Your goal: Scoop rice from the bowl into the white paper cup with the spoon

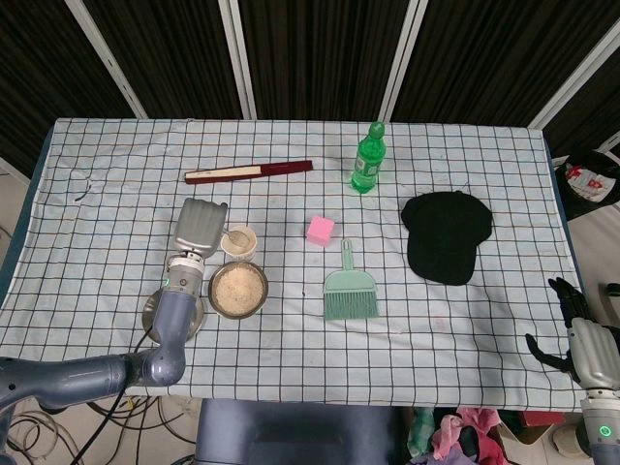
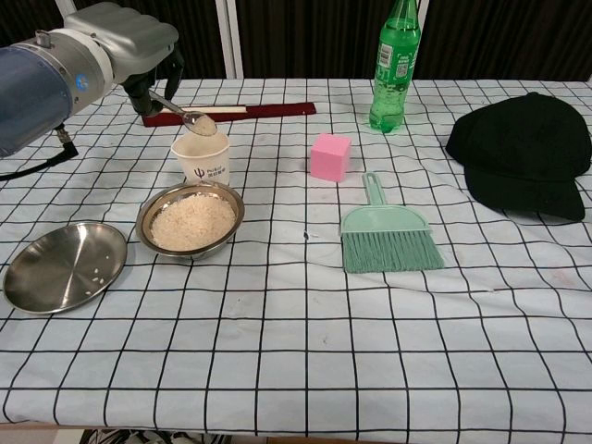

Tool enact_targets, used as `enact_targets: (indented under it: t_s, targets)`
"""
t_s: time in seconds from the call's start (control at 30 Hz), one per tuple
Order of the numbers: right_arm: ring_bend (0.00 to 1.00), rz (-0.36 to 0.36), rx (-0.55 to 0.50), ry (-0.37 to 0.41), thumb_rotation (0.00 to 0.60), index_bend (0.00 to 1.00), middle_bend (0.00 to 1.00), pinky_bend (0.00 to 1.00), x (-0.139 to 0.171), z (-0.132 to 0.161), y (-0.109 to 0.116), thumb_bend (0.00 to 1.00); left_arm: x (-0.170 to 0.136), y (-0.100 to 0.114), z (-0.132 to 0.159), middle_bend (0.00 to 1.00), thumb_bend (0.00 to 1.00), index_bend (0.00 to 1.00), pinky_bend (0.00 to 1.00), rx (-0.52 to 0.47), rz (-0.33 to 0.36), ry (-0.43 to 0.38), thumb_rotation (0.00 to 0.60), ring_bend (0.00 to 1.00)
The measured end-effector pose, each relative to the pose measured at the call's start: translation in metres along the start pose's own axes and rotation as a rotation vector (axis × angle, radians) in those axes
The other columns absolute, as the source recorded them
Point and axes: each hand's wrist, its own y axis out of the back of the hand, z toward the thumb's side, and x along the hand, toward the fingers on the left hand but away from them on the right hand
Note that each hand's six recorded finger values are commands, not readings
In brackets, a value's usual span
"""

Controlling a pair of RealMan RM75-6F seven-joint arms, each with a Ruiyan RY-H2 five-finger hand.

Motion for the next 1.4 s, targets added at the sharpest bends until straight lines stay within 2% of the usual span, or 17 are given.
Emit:
enact_targets:
  t_s: [0.3,0.47,0.73,0.97,1.4]
  targets:
    - [0.0,-0.002,-0.001,-0.002,0.6,0.06,0.0,0.21,0.0,0.0,0.001,0.3,0.003,-0.006,-0.01,1.0,0.4,0.64,1.0,0.051,-0.012,0.013,0.6,1.0]
    - [0.0,-0.001,-0.002,-0.001,0.6,0.06,0.0,0.21,0.0,0.0,0.0,0.3,0.005,-0.005,-0.012,1.0,0.4,0.63,1.0,0.11,-0.004,0.012,0.6,1.0]
    - [0.0,-0.001,-0.007,0.0,0.6,0.06,0.0,0.21,0.001,0.001,0.0,0.3,0.009,-0.002,0.0,1.0,0.4,0.64,1.0,0.227,0.029,-0.028,0.6,1.0]
    - [0.0,-0.001,-0.012,-0.002,0.6,0.06,0.0,0.21,0.001,0.0,0.001,0.3,0.011,-0.001,0.007,1.0,0.4,0.64,1.0,0.283,0.044,-0.046,0.6,1.0]
    - [0.0,-0.004,-0.013,0.001,0.6,0.06,0.0,0.21,0.001,0.0,0.001,0.3,0.012,0.006,0.021,1.0,0.4,0.64,1.0,0.614,0.174,-0.189,0.6,1.0]
